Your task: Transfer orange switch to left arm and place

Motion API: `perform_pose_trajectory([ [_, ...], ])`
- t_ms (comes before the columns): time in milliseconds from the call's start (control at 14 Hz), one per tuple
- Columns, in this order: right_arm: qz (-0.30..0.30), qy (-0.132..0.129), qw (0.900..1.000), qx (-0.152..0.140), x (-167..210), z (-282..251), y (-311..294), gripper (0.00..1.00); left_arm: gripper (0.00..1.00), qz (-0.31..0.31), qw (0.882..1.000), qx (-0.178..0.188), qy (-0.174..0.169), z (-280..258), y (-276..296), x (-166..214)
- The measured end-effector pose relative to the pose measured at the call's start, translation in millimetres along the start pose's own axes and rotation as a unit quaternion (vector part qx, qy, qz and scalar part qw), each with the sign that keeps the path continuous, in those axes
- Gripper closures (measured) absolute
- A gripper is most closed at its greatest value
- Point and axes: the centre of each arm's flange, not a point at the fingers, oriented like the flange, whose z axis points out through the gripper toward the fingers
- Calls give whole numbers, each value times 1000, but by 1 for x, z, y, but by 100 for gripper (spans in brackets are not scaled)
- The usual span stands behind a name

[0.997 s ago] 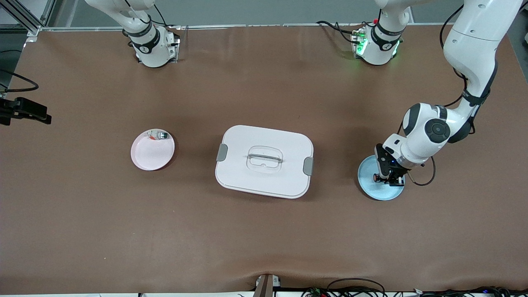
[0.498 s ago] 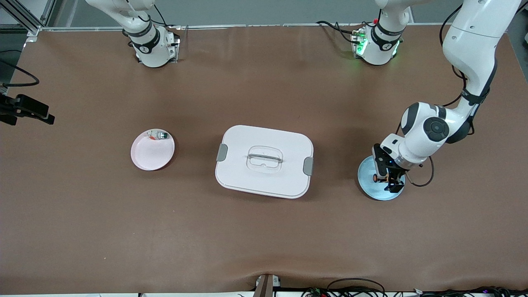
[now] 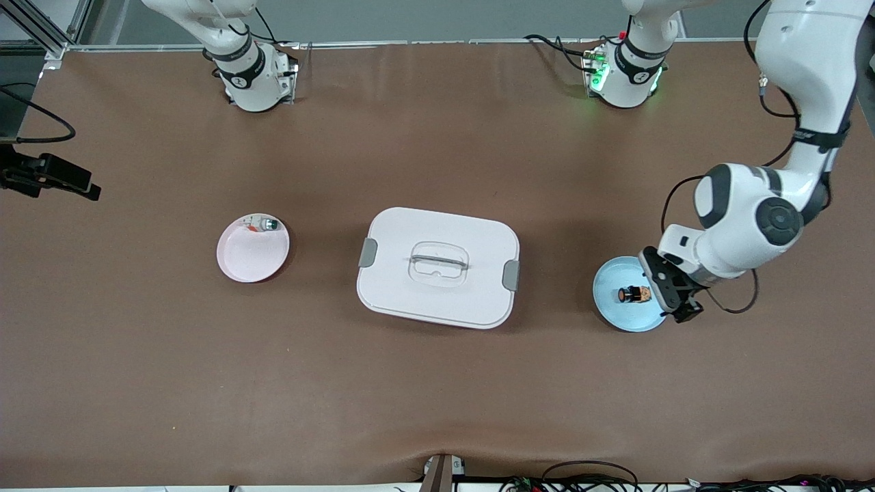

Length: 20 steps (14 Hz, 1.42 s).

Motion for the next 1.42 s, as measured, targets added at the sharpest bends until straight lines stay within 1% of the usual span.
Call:
perform_pose_trajectory([
  [142, 0, -3, 1000, 0, 0, 2, 0, 0, 0, -59, 998, -21, -15, -43, -11, 4],
  [214, 0, -3, 1000, 0, 0, 3, 0, 0, 0, -95, 995, -29, -21, -65, -15, 5],
  [356, -2, -4, 1000, 0, 0, 3, -2, 0, 0, -181, 982, -36, -32, -108, -17, 9],
  [498, -9, -2, 1000, -1, -2, 1, -11, 0, 0, -259, 964, -38, -41, -142, -14, 16],
  [569, -16, -1, 1000, -1, -3, 0, -18, 0, 0, -296, 953, -41, -45, -158, -12, 18],
  [641, -23, -1, 1000, -2, -5, 0, -27, 0, 0, -335, 940, -45, -52, -173, -11, 19],
  [783, -33, 0, 999, -4, -7, -1, -39, 0, 0, -414, 907, -47, -68, -195, -5, 16],
  [997, -31, -1, 999, -6, -8, 0, -38, 0, 0, -504, 860, -34, -74, -218, 3, 16],
  [1281, -28, -3, 1000, -7, -7, 2, -34, 0, 0, -578, 812, -22, -85, -246, 17, 12],
  [1353, -28, -3, 1000, -7, -7, 2, -34, 0, 0, -591, 802, -17, -83, -254, 21, 12],
  [1424, -28, -3, 1000, -7, -7, 2, -34, 0, 0, -598, 797, -12, -80, -262, 24, 13],
])
